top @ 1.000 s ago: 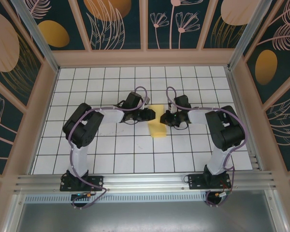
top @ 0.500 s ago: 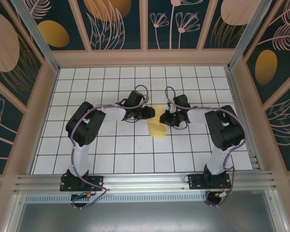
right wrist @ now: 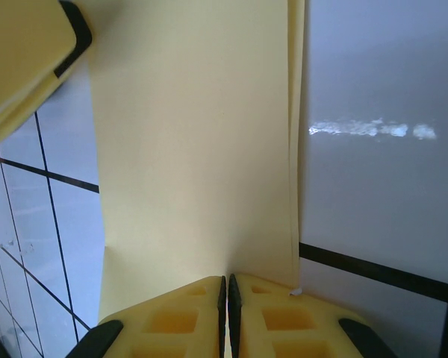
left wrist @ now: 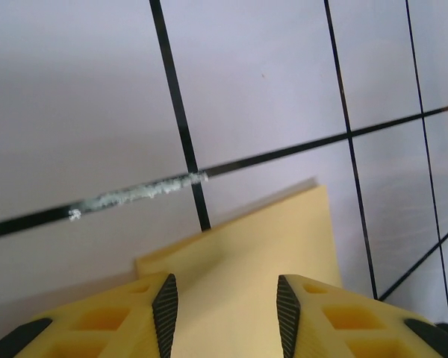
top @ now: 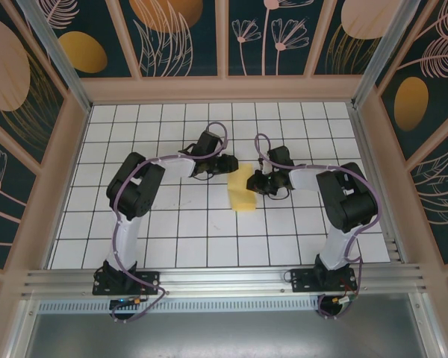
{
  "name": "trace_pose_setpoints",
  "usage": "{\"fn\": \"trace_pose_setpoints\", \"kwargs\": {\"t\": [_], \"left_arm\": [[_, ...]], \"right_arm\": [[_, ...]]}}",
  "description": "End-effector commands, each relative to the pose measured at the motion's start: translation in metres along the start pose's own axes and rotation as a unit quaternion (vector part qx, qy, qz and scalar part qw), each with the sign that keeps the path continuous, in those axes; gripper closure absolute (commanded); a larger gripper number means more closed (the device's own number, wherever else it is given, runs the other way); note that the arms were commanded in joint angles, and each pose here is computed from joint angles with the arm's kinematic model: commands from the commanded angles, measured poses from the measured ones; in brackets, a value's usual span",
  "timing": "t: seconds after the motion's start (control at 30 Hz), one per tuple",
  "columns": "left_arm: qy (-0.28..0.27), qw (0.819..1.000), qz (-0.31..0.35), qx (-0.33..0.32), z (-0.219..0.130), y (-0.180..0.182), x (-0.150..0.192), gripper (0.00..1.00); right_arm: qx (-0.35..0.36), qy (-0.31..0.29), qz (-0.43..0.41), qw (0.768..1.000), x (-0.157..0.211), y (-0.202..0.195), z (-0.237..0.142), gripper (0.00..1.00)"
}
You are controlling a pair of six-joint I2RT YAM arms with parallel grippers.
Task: Fold a paper plane with a square sheet of paper (fold left side to right side)
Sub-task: First fold the square sheet of paper in half at the center of the table.
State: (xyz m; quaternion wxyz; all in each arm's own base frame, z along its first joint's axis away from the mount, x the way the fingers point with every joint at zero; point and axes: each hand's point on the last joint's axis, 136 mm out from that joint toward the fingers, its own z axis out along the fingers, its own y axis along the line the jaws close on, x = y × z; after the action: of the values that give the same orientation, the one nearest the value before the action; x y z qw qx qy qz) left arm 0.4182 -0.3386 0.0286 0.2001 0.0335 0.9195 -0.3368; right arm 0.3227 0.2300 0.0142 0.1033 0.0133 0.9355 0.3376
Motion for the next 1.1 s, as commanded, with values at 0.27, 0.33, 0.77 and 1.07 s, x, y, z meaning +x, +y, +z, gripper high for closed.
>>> {"fn": "trace_pose_setpoints", "kwargs": {"t": [0.27,0.33,0.77,1.07], "left_arm": [[-0.006,0.999,0.003,-0.049,0.007,0.031,-0.009,0.57],[-0.012,0.999,0.006,-0.05,0.002,0.03,-0.017,0.56],[-0.067,0.995,0.032,0.068,-0.076,-0.037,-0.021,0.53],[-0.004,0.991,0.01,0.137,-0.05,-0.058,0.035,0.56]], "right_arm": [[0.074,0.036,0.017,0.996,0.025,-0.042,0.014,0.84],[0.073,0.036,0.017,0.997,0.025,-0.042,0.014,0.84],[0.064,0.03,0.02,0.997,0.023,-0.037,0.013,0.84],[0.063,0.03,0.02,0.997,0.024,-0.037,0.013,0.84]]}}
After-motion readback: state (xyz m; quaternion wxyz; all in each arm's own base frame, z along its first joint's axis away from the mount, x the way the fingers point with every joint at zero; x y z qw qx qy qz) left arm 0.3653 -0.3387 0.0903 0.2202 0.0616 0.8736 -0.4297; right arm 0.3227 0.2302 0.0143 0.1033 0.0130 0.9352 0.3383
